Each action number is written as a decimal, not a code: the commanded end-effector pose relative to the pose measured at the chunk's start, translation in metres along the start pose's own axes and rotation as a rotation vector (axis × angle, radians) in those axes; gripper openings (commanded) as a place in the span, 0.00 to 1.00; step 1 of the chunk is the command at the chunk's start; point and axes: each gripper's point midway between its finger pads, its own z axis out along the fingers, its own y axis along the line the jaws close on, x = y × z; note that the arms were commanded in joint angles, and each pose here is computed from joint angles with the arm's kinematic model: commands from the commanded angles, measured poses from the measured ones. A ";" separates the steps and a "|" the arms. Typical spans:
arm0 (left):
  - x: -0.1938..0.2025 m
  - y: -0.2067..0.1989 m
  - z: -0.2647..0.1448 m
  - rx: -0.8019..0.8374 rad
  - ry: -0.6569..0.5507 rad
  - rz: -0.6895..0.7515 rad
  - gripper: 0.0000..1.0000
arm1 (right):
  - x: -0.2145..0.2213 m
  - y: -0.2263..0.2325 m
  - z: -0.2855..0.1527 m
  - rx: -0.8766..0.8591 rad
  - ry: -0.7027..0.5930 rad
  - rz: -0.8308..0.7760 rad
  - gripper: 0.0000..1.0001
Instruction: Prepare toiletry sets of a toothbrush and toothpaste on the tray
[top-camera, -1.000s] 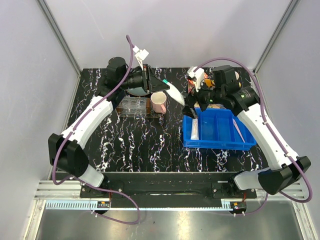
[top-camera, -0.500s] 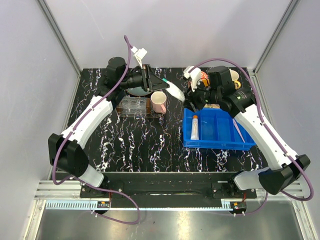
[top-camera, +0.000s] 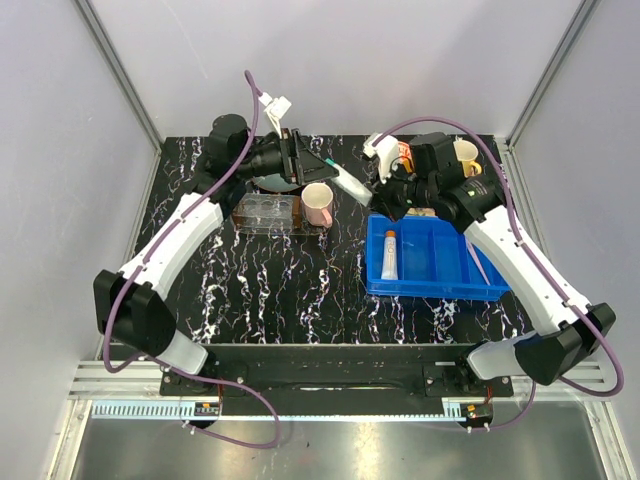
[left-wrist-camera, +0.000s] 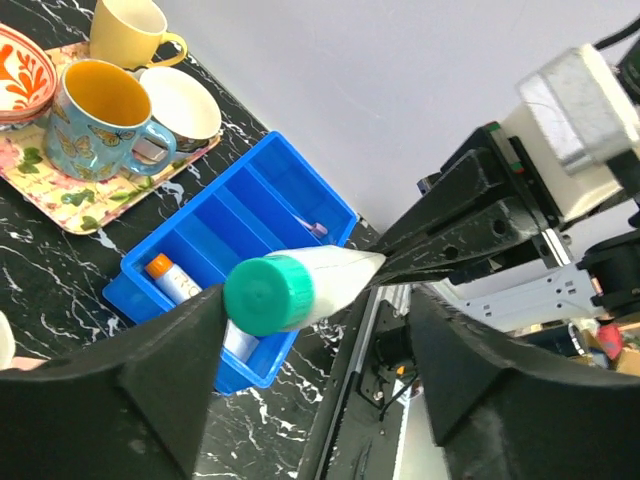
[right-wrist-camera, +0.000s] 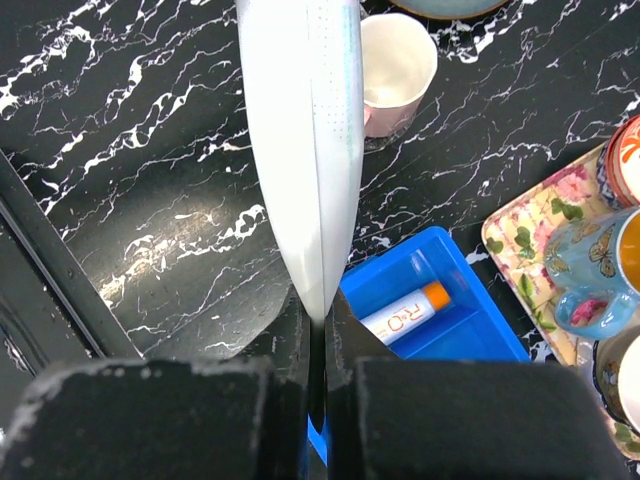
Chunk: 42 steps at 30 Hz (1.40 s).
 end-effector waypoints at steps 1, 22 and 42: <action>-0.022 -0.037 -0.019 0.052 -0.059 0.238 0.83 | -0.016 0.000 -0.006 0.001 -0.031 -0.011 0.00; 0.032 -0.043 -0.030 0.108 0.202 0.949 0.99 | 0.002 0.050 -0.013 -0.309 0.085 -0.011 0.00; 0.093 -0.017 0.001 0.191 0.437 1.009 0.89 | 0.001 0.056 -0.015 -0.341 0.080 -0.015 0.00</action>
